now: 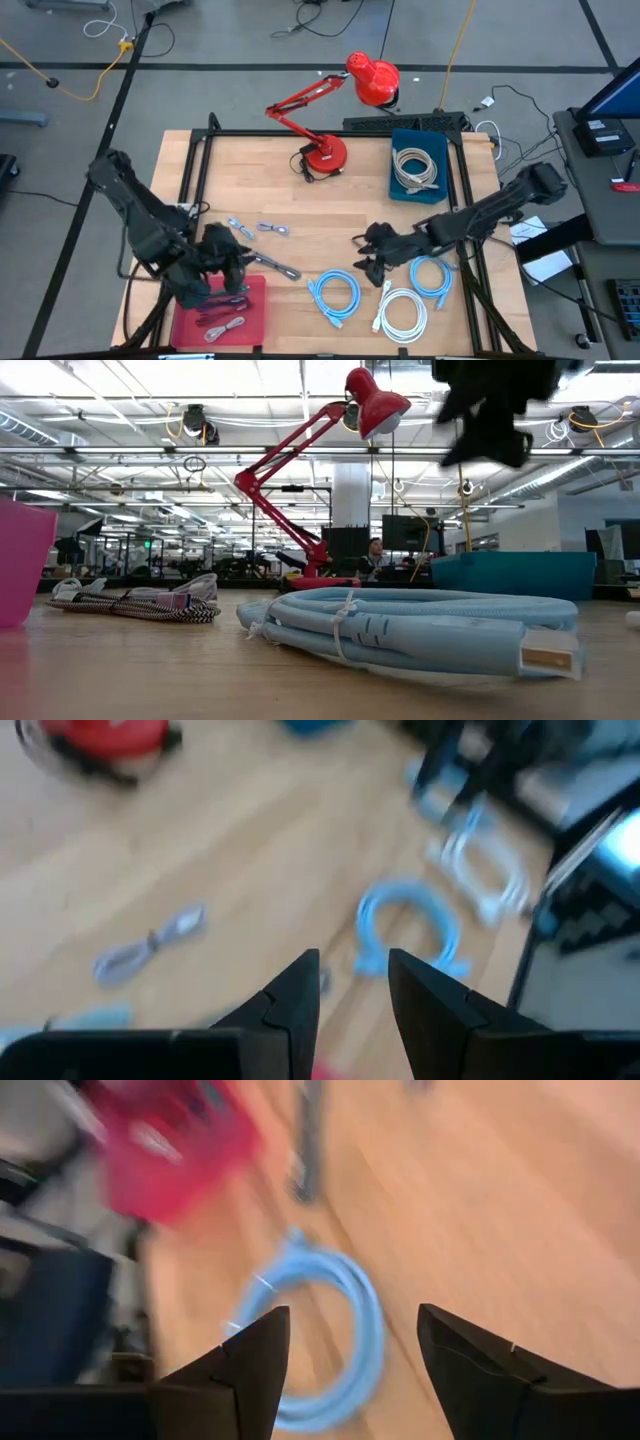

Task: Sort cables
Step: Put the left blue usb cable into the blue bin

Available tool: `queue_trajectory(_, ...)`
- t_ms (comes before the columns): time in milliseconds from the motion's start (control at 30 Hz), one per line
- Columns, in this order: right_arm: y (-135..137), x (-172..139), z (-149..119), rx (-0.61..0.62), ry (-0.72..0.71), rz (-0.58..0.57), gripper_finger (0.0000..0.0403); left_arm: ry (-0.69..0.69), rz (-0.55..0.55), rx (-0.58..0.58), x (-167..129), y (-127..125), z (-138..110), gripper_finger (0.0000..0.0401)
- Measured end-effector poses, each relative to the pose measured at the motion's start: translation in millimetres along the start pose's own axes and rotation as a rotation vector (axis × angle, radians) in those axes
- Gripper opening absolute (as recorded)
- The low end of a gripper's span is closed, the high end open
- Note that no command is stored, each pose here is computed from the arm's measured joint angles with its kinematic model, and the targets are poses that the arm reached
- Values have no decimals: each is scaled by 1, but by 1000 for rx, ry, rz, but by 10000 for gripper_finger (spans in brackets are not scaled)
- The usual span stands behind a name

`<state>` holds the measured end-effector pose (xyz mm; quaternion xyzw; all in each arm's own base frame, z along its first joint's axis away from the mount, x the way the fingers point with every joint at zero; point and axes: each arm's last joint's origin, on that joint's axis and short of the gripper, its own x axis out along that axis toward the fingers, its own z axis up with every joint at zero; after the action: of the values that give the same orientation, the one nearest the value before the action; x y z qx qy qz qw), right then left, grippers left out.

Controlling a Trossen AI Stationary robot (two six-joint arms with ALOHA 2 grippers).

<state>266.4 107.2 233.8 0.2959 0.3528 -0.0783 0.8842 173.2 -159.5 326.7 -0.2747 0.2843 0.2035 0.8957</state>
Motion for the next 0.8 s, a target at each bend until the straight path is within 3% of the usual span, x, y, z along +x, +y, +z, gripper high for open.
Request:
queue_trajectory(100, -8, 22, -11, 25, 92, -77, 204, -82, -44, -16, -7, 0, 9, 122)
queue_trajectory(400, -16, 68, -33, 2, 315, -98, 192, -138, -83, -8, -7, -5, 19, 122)
queue_trajectory(800, 4, 106, -30, -71, 372, -55, 192, -149, -110, -7, -6, -8, 22, 122)
